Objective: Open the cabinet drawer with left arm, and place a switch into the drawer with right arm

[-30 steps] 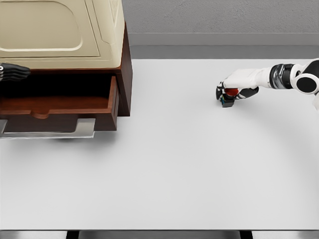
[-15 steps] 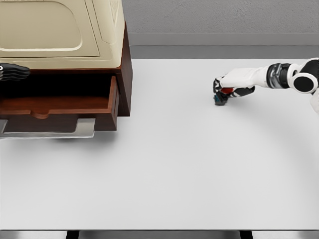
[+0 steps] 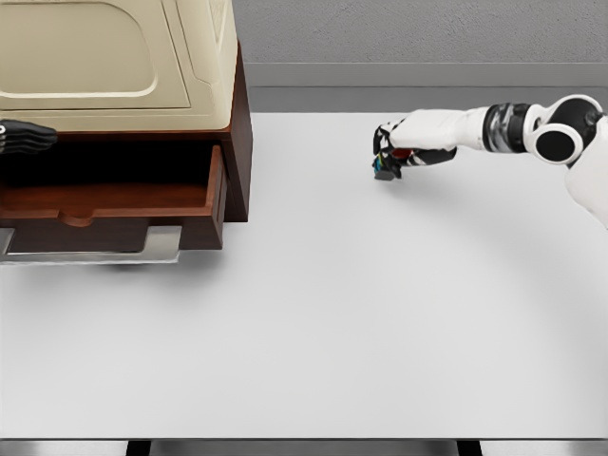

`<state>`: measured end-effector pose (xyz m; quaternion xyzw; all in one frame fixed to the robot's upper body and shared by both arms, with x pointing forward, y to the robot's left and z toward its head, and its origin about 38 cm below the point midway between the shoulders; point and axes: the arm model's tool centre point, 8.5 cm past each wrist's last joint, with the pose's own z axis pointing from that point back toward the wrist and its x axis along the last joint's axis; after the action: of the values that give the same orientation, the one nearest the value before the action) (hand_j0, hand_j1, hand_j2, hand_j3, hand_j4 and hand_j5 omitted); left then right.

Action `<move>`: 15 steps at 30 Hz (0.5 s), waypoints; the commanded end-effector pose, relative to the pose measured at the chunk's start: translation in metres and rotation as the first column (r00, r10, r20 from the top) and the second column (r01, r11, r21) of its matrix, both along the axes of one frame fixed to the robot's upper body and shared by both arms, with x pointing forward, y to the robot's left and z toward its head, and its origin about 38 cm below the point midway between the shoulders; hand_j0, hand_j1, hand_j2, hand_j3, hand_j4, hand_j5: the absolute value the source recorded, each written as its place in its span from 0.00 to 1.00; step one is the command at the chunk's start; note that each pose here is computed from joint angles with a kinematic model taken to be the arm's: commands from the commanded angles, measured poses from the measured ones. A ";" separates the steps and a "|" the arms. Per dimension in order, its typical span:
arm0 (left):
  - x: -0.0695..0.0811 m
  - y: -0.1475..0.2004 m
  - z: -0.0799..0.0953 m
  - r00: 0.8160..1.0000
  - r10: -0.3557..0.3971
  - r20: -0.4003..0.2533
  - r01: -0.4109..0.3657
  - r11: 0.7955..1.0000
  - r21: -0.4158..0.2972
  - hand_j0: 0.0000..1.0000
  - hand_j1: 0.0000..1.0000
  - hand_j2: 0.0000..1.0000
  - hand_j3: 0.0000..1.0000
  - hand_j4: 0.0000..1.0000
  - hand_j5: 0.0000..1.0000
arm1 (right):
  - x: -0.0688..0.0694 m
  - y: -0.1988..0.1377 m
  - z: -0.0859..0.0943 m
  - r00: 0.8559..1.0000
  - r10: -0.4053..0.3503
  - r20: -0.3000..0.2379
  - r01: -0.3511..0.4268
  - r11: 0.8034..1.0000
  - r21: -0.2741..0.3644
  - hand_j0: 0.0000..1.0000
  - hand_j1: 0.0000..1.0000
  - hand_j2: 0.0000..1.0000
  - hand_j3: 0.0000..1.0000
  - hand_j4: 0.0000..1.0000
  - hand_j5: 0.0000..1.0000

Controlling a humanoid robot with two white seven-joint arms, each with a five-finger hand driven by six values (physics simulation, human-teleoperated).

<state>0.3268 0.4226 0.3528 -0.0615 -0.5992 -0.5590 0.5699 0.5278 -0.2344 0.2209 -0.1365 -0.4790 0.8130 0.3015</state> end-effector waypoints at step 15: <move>-0.001 0.002 0.002 1.000 0.007 0.000 -0.007 1.000 -0.001 1.00 1.00 1.00 1.00 1.00 1.00 | -0.050 0.075 0.079 0.942 0.273 0.194 -0.299 0.947 0.121 0.28 0.28 0.28 0.28 0.28 0.28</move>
<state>0.3260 0.4244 0.3545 -0.0578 -0.5986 -0.5590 0.5708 0.4818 -0.1639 0.2957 -0.1201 -0.5673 0.8005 0.1512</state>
